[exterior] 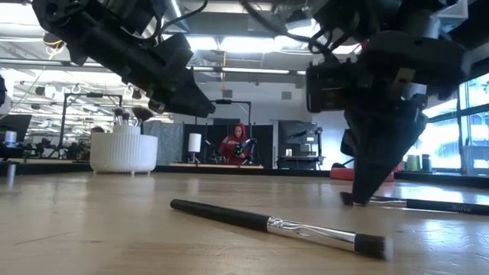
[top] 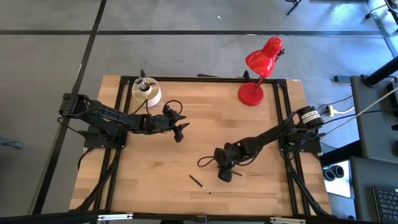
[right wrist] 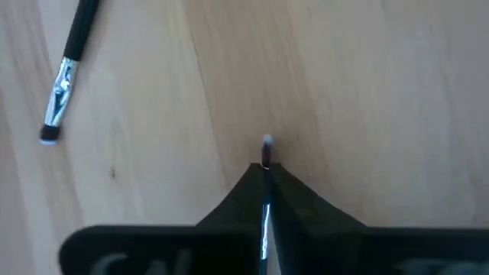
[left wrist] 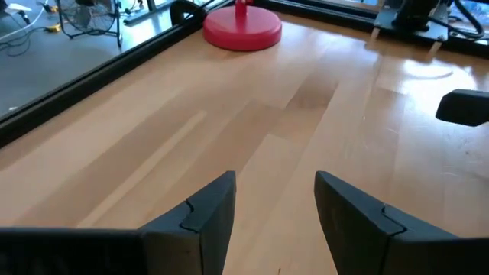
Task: Put items in baskets/containers
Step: Put the eyeshadow brush into the organizer
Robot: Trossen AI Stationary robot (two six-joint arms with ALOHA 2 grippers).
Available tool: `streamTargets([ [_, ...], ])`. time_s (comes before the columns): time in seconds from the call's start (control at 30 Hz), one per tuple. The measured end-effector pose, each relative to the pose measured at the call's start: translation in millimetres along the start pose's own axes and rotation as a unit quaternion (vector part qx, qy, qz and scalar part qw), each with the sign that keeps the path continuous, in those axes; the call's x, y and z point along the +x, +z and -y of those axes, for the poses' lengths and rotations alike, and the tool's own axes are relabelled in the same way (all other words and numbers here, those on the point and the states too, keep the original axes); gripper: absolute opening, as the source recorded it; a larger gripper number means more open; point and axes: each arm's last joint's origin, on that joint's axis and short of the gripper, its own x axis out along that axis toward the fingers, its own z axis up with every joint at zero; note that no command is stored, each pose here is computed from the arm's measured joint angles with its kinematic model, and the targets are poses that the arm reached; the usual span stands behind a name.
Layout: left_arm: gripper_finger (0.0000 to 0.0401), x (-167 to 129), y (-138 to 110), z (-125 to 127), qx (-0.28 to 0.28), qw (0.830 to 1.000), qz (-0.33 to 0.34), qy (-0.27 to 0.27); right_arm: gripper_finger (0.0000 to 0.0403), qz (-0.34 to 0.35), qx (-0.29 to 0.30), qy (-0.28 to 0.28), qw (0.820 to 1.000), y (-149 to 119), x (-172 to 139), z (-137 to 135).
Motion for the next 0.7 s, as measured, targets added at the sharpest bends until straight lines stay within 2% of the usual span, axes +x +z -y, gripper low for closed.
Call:
streamTargets([
  [0.13, 0.0175, 0.0, 0.3, 1.3, -0.01, 1.0, -0.003, -0.019, 0.0006, 0.092, -0.037, -0.031, 0.995, 13.5, -16.5, -1.9],
  [0.17, 0.0174, 0.0, 0.9, 2.0, -0.016, 0.999, -0.002, -0.028, 0.0005, 0.115, -0.045, -0.057, 0.991, 15.9, -20.8, 0.4],
  [0.3, 0.0171, 0.6, 2.5, 10.4, -0.016, 0.997, 0.014, -0.078, 0.0006, 0.245, -0.037, -0.136, 0.959, 31.8, -49.1, -1.7],
  [0.37, 0.0171, 0.7, 2.7, 16.9, -0.001, 0.994, 0.027, -0.105, 0.0006, 0.283, -0.035, -0.175, 0.942, 34.7, -57.5, -1.6],
  [0.43, 0.0171, 2.1, 1.9, 23.9, 0.016, 0.99, 0.044, -0.131, 0.0006, 0.303, -0.045, -0.189, 0.933, 36.8, -62.2, -2.1],
  [0.53, 0.0171, 5.1, -2.8, 33.0, 0.042, 0.984, 0.06, -0.16, 0.0006, 0.346, -0.061, -0.159, 0.923, 46.7, -69.9, -8.7],
  [0.7, 0.017, 10.9, -8.3, 45.2, 0.079, 0.969, 0.097, -0.214, 0.0006, 0.361, -0.094, -0.105, 0.922, 52.7, -71.7, -14.3],
])
